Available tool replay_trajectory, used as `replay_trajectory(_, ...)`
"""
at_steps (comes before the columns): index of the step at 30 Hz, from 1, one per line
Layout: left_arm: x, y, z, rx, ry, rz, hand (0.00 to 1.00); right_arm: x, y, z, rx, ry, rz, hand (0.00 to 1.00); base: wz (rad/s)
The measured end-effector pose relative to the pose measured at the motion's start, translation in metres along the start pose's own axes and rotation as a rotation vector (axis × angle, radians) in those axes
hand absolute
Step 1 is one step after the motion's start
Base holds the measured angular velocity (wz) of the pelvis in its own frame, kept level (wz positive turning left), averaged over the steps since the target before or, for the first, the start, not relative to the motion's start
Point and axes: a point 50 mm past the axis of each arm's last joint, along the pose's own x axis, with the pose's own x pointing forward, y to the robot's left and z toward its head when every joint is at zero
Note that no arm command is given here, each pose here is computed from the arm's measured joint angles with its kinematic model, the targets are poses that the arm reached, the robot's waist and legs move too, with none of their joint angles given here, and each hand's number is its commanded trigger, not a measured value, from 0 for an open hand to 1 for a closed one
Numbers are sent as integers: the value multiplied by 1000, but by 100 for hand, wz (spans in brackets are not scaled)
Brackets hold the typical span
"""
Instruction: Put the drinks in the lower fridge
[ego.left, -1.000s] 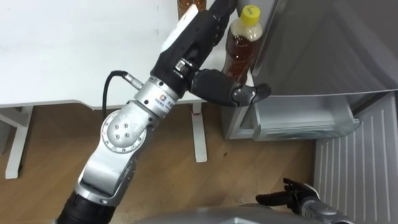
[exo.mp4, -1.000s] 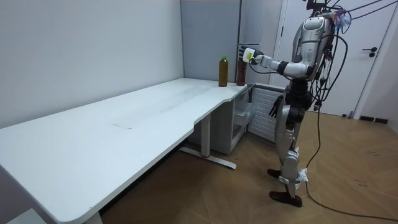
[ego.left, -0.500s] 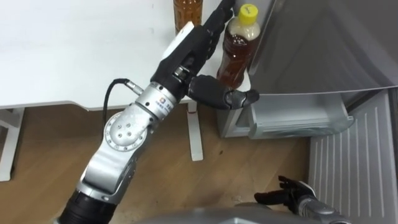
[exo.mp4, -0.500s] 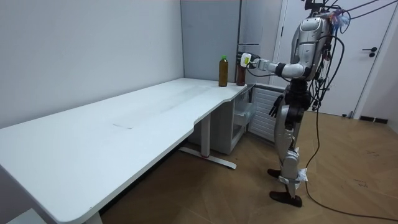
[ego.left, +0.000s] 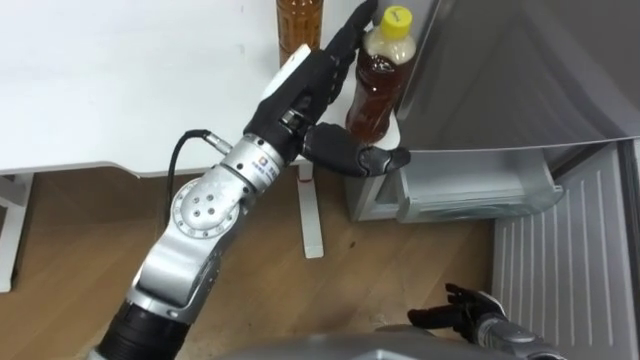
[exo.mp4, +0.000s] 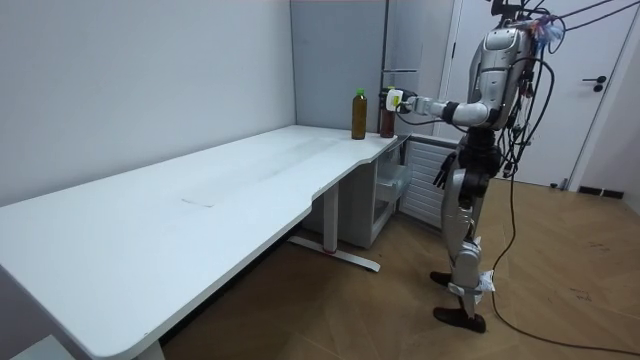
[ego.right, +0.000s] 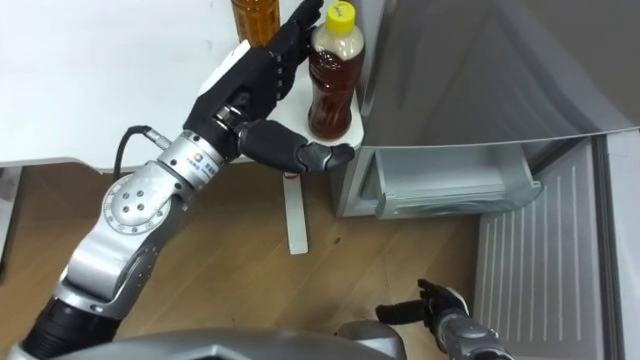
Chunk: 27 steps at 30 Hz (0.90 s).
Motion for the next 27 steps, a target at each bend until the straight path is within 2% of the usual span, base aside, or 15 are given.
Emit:
replay_trajectory(18, 7, 3, 4, -21, -7, -2, 0, 0, 0, 0, 1, 10, -9, 0, 0)
replay_trajectory(27, 19, 8, 3, -13, 1, 23, 0, 0, -1, -1, 7, 11, -25, 0, 0)
